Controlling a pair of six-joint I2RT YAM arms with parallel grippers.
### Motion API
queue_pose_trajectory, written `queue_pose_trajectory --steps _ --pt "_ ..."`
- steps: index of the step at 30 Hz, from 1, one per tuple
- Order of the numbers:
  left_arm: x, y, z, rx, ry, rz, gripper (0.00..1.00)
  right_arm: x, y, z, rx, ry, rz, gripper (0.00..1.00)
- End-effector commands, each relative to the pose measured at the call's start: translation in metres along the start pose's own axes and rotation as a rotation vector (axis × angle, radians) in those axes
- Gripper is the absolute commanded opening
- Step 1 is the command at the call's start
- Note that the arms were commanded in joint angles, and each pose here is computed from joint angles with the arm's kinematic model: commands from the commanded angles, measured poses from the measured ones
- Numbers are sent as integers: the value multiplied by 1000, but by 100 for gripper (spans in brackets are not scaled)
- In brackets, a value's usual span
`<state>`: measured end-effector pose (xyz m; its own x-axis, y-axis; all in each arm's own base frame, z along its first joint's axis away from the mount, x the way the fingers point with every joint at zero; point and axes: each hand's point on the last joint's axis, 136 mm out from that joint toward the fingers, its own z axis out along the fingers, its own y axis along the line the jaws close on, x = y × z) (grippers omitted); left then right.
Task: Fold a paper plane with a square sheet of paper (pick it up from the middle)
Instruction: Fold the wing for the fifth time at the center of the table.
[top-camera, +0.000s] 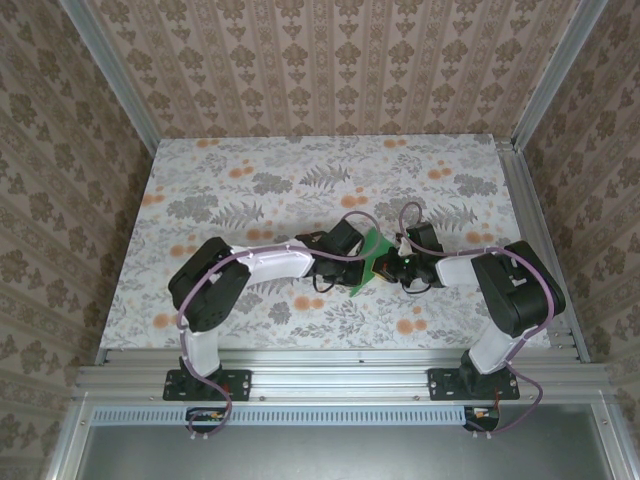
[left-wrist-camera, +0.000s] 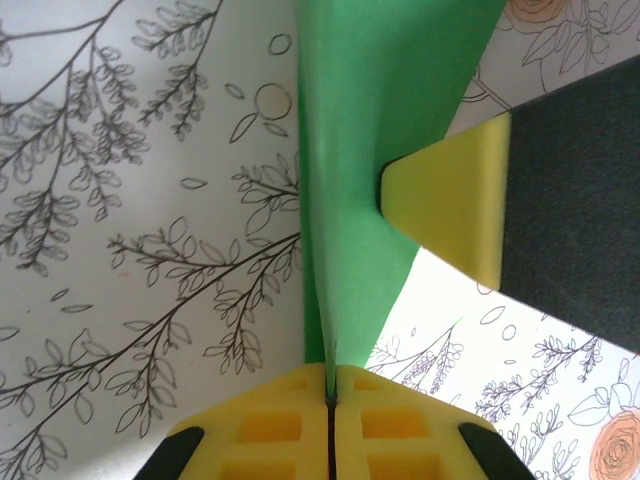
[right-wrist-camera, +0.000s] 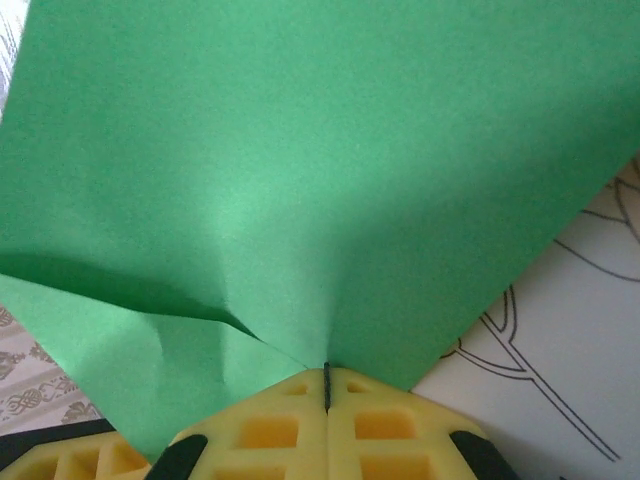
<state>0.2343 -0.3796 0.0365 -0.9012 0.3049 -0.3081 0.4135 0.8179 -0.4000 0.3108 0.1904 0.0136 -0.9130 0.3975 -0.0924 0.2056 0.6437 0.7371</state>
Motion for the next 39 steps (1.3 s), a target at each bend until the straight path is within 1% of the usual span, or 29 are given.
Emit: queue_pose_trajectory --steps 1,8,17,22,29,35,39 --pt "1 7 6 -70 20 59 7 15 -24 3 77 28 46 5" --pt "0 2 9 -84 23 88 7 17 -24 3 70 30 49 5" --pt "6 4 11 -137 38 155 6 14 -18 3 40 22 49 5" --pt "7 11 9 -184 40 199 2 12 -11 1 17 13 45 6" --pt "13 19 9 -230 46 265 0 0 10 -10 -59 -16 54 13" --pt "12 19 10 -239 40 300 0 -10 24 -22 -105 -40 65 19" --pt "13 19 12 -235 35 324 0 -16 31 -27 -166 -53 99 27"
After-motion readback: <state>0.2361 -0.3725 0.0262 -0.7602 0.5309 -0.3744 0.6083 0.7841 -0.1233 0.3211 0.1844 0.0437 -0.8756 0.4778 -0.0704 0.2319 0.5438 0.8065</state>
